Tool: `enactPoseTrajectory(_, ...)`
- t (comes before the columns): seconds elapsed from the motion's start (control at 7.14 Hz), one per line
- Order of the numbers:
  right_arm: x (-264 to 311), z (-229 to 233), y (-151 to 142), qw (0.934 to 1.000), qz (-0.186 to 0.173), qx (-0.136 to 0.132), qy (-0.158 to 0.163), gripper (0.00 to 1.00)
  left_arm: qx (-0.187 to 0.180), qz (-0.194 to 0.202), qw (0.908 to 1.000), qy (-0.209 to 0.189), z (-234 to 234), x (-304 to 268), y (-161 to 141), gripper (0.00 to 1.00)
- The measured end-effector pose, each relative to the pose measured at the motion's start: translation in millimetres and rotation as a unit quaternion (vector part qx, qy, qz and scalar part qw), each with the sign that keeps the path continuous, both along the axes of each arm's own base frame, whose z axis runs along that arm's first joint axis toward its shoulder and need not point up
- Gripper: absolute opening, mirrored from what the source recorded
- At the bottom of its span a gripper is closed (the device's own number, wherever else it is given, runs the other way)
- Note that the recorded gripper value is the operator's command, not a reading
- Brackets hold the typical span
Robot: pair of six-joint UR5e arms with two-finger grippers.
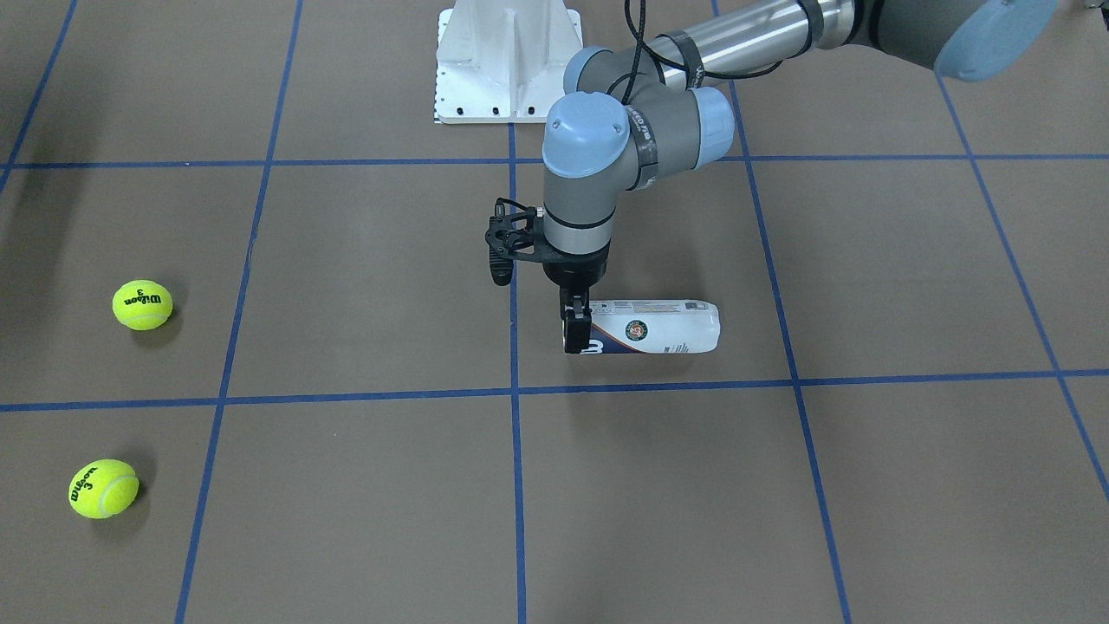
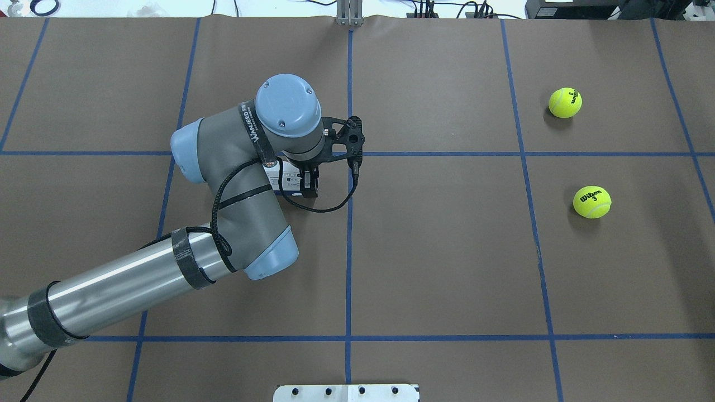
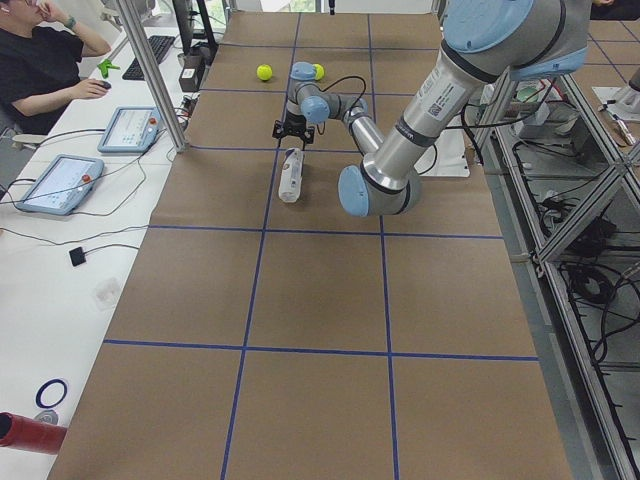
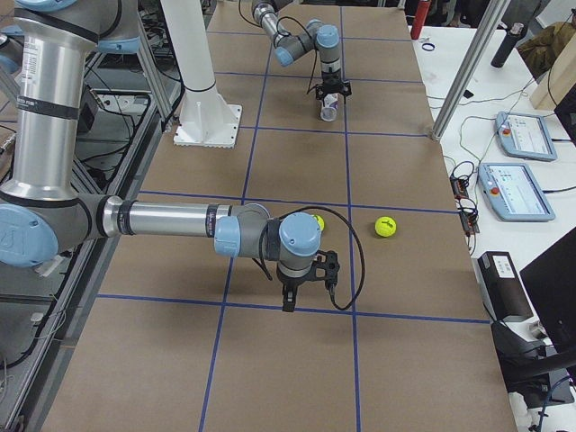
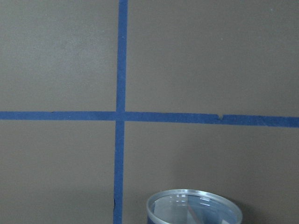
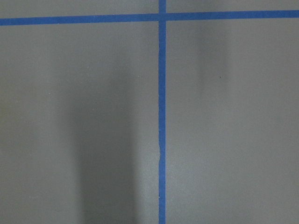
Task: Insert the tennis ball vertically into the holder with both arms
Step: 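Close the left gripper around the can's open end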
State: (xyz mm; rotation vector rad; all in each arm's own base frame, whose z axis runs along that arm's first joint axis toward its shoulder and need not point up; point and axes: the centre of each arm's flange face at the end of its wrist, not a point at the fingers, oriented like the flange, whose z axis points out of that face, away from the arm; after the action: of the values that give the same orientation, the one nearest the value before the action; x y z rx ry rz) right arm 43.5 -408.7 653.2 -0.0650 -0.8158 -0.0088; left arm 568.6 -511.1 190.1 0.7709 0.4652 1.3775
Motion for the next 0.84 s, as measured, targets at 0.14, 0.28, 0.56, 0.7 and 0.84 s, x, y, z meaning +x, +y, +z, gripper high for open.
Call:
enactPoseTrajectory(0.14,0,0,0,1.0,0.0,0.0,0.0,1.0,-0.001,0.001,1.0,-0.001,2,3,2,0.96)
enactPoseTrajectory(0.28,0,0,0,1.0,0.0,0.0,0.0,1.0,-0.002,0.003,1.0,-0.003,4,6,4,0.96)
enactPoseTrajectory(0.56,0,1,0,1.0,0.0,-0.001,0.0,1.0,-0.005,0.006,1.0,-0.006,8,11,8,0.97)
enactPoseTrajectory(0.7,0,1,0,1.0,0.0,-0.001,0.0,1.0,-0.006,0.007,0.9999,-0.007,9,13,9,0.97)
enactPoseTrajectory(0.84,0,1,0,1.0,0.0,-0.001,0.001,1.0,-0.007,0.008,0.9999,-0.008,10,15,9,0.97)
